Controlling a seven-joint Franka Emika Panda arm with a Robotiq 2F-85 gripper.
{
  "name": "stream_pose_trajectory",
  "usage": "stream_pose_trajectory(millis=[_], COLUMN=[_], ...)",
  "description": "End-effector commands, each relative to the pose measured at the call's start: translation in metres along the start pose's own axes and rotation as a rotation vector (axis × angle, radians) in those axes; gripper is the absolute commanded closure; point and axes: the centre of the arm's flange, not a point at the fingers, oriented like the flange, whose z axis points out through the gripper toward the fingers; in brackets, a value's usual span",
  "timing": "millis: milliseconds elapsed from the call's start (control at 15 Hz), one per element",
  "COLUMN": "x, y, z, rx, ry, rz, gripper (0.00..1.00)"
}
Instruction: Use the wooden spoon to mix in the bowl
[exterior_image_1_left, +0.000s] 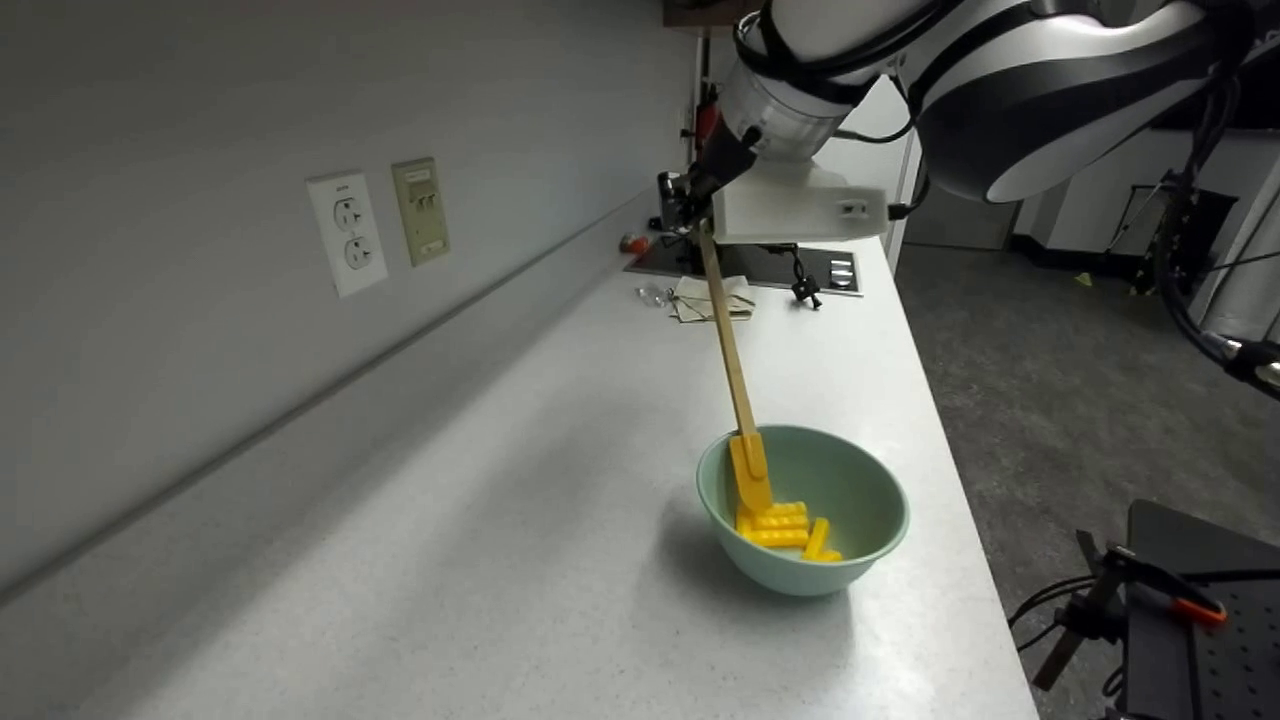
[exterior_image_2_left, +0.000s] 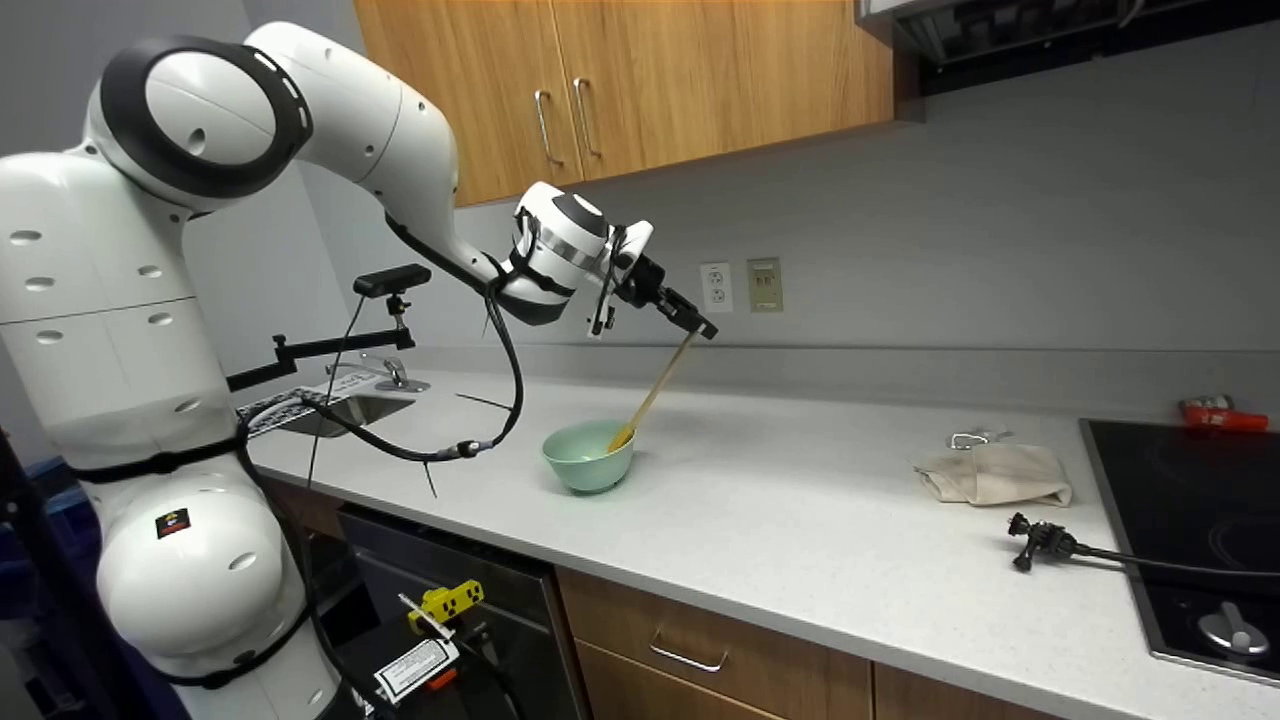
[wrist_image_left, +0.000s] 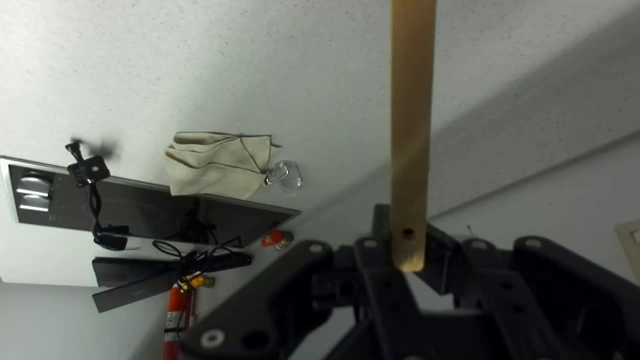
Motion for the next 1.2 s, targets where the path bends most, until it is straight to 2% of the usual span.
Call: stream_pose_trajectory(millis=[0,267,467,533,667,733,1000,1133], x=[0.001,0.001,0.000,0.000,-0.003,-0.026,-0.040,-0.038], y=[0.000,0.000,0.001,0.001,0.000,0.003,-0.010,-0.014], z=[-0.013,-0.013,-0.014,-0.015,-0.017,-0.008,-0.012,-0.012], rx=[-0.006,-0.021,-0.034,-0.034,-0.011,-0.021,0.022,0.036], ry=[0.000,0.016,-0.004,-0.015,-0.091,-0.100,-0.178,-0.189], rz=[-0.039,-0.095,-0.121,-0.128,-0.126,-0.129,-0.096,-0.066], gripper=[0.98,0.98,0.98,0.98,0.98,0.98,0.98,0.98])
